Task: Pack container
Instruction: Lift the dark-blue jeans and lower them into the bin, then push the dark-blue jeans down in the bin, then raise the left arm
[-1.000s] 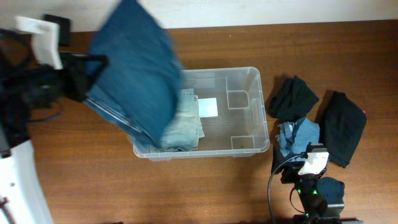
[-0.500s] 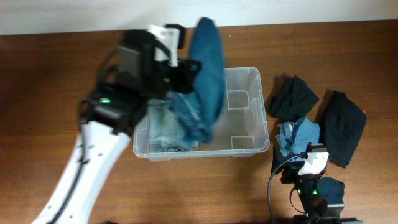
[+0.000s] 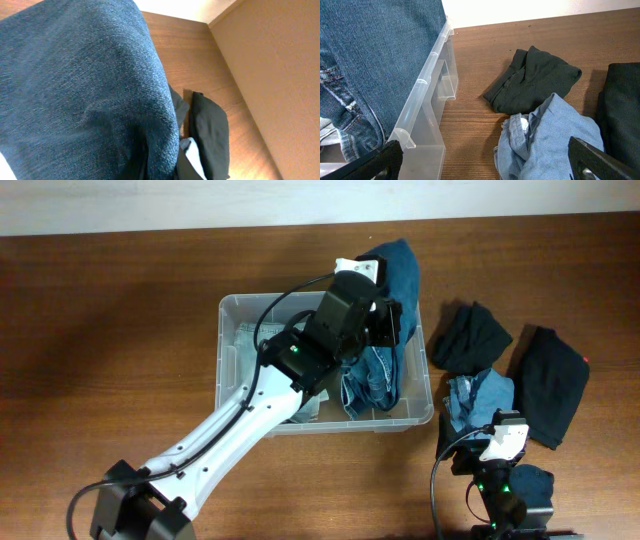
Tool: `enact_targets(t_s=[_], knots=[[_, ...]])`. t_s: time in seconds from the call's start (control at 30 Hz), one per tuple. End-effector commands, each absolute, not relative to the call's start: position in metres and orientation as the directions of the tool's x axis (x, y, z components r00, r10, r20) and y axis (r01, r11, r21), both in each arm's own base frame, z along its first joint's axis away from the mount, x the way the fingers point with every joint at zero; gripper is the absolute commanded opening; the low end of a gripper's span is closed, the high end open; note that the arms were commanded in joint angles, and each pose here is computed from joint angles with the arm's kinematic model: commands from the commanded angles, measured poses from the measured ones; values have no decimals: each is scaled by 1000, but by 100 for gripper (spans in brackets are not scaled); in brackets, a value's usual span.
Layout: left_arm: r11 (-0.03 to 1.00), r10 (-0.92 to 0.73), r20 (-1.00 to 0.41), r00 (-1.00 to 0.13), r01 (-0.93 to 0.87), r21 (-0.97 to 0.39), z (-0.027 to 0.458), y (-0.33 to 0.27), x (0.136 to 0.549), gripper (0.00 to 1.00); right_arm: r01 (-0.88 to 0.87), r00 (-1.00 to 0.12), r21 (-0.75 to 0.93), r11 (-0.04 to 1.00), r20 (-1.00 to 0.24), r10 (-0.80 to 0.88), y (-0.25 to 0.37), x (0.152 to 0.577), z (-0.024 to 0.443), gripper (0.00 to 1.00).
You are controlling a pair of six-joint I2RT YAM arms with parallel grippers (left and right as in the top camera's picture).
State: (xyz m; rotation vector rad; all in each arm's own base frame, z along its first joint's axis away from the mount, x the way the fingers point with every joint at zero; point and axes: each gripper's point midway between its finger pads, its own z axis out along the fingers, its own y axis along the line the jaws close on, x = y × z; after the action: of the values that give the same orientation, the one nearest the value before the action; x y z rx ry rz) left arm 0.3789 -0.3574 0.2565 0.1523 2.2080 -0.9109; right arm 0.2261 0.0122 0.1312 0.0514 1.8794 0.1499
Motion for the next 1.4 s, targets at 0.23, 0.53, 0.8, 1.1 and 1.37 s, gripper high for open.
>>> enact_targets(t_s=[0.23,0.53,0.8,1.1,1.37], knots=[[932,-24,-492,-870,160,-327,182,-291,343,0,-34,-310,138,990,-943,121,11,226,129,98],[994,-36,-510,-860,23,-108,175,-229,345,1,-34,-310,138,990,-943,121,11,226,129,98],[974,-224,-668,-710,-180,-136,257,-135,357,29,-34,-310,138,990,-943,121,11,226,129,98],[972,-16,-725,-688,159,-173,269,-203,370,24,-34,-310,138,990,-943,121,11,226,129,98],[863,475,-575,-666,479,160,138,-243,416,24,-34,-310,138,990,-943,121,11,226,129,98]])
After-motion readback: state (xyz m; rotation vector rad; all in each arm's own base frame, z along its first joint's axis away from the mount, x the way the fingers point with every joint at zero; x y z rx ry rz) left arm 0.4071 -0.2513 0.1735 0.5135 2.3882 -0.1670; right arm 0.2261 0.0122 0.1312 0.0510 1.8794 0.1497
